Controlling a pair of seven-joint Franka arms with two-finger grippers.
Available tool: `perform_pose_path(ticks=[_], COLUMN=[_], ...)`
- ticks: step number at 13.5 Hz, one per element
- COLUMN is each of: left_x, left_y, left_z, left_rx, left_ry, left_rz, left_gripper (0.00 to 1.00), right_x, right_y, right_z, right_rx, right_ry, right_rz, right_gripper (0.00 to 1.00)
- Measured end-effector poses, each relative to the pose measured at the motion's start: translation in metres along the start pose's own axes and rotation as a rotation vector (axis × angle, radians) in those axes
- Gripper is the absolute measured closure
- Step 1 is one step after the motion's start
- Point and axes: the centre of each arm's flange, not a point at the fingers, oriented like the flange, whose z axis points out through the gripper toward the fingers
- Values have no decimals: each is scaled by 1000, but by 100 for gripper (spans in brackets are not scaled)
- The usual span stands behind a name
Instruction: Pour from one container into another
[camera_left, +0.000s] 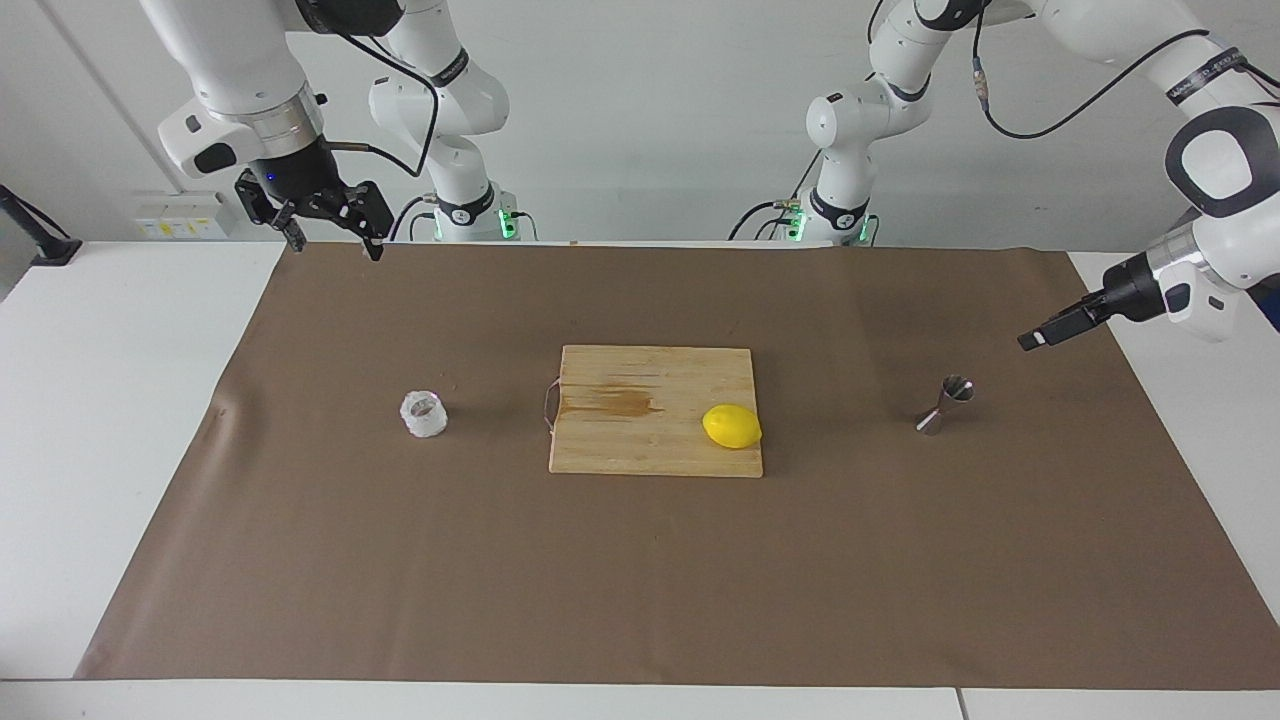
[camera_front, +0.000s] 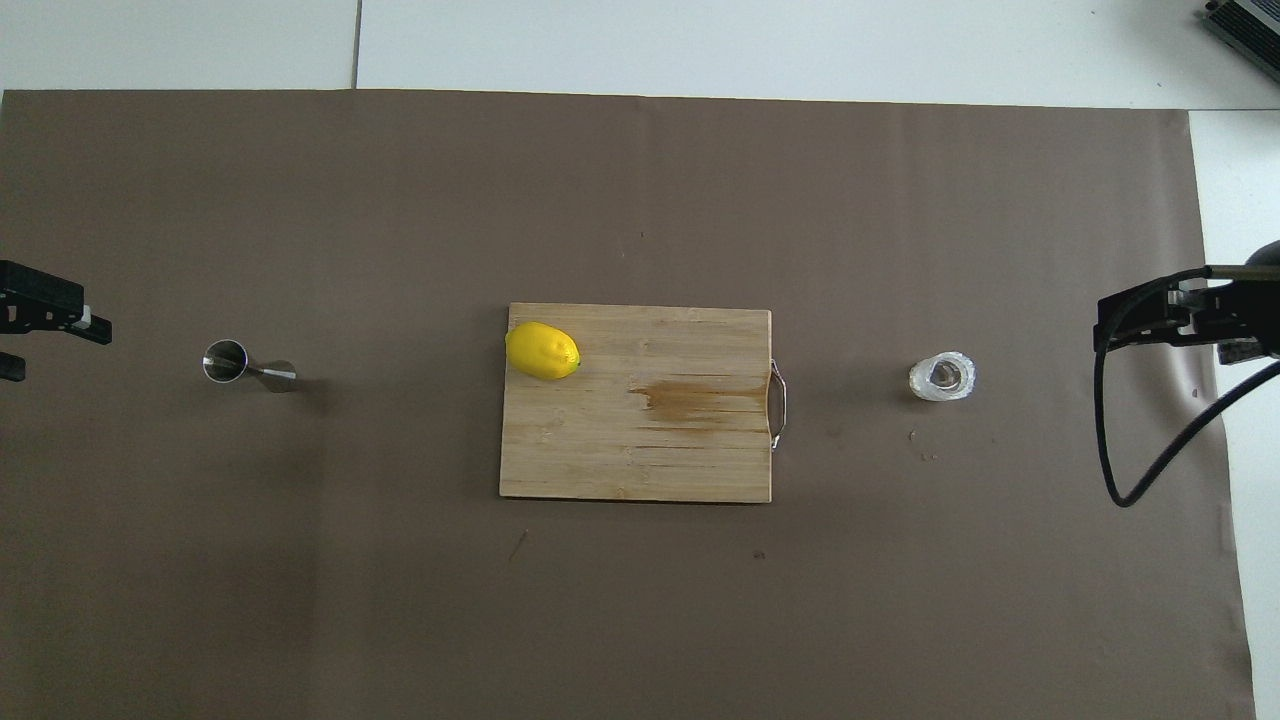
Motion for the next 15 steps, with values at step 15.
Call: perform_pose_path(ticks=[15], left_x=[77], left_y=[-70], left_z=[104], left_rx=[-347], left_ry=[-390], left_rz=[-628], left_gripper=[0], right_x=[0], right_y=[0], right_z=[0], right_rx=[0], right_ry=[0], right_rz=[0], right_gripper=[0])
